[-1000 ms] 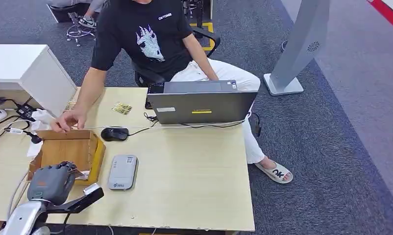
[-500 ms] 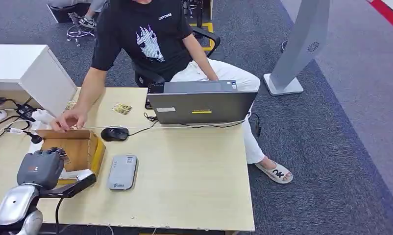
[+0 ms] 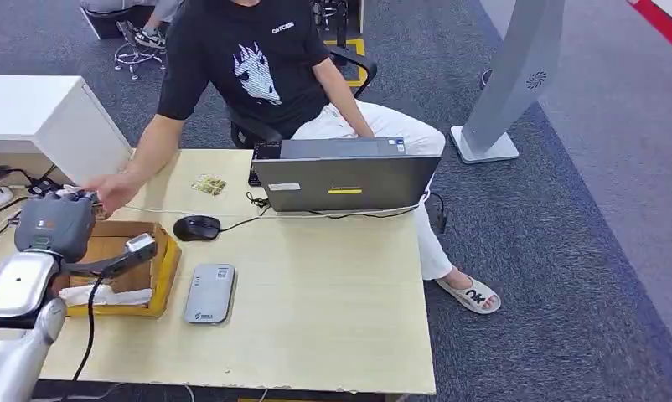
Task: Pass the card to the sensor for recognition and then transmit it.
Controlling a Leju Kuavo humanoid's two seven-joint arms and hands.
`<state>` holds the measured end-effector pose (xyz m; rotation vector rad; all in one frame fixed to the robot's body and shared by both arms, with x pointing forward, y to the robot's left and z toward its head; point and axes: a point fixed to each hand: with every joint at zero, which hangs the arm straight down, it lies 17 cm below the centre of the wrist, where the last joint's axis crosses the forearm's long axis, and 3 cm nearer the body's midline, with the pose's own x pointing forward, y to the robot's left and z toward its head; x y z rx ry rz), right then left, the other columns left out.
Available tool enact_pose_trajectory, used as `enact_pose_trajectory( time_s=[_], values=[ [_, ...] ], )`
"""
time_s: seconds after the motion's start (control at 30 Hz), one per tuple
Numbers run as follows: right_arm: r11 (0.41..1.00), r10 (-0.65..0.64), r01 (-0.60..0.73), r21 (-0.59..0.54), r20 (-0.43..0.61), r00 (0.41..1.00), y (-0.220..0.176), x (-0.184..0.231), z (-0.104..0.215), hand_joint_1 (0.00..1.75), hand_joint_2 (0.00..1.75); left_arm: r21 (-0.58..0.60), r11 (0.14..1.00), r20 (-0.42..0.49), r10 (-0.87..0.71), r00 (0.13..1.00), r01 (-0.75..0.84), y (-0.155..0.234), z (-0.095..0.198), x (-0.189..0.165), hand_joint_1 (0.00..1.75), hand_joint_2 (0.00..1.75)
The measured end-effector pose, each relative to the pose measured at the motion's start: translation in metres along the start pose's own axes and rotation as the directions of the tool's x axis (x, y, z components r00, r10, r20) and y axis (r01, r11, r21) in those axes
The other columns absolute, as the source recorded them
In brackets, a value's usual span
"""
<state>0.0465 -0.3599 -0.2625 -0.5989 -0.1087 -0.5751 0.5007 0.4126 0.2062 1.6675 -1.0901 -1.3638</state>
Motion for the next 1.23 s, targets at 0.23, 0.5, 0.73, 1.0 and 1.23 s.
enact_pose_trajectory(
  time_s=[0.23, 0.5, 0.73, 1.0, 1.23],
  values=[
    [1.0, 0.023, -0.023, 0.016, 0.013, 1.0, 0.003, 0.002, 0.001, 0.0, 1.75, 0.155, 0.972, -0.256, -0.136, 0.957, 0.179, 0.069, -0.032, -0.058, 1.75, 1.75],
    [1.0, 0.022, -0.022, 0.021, 0.017, 1.0, 0.003, 0.005, -0.001, 0.0, 1.75, 0.164, 0.923, -0.189, -0.318, 0.929, 0.349, 0.075, -0.047, -0.062, 1.75, 1.75],
    [1.0, 0.021, -0.022, 0.022, 0.018, 1.0, 0.004, 0.006, -0.001, 0.0, 1.75, 0.149, 0.91, -0.17, -0.361, 0.917, 0.386, 0.068, -0.05, -0.064, 1.75, 1.75],
    [0.999, 0.024, -0.024, 0.022, 0.023, 0.999, 0.004, 0.008, -0.001, 0.0, 1.75, 0.14, 0.91, -0.184, -0.362, 0.914, 0.389, 0.065, -0.06, -0.067, 0.0, 1.75],
    [0.999, 0.023, -0.024, 0.023, 0.023, 0.999, 0.004, 0.009, -0.001, 0.0, 1.75, 0.165, 0.935, -0.151, -0.291, 0.945, 0.314, 0.06, -0.069, -0.035, 0.0, 1.75]
  ],
)
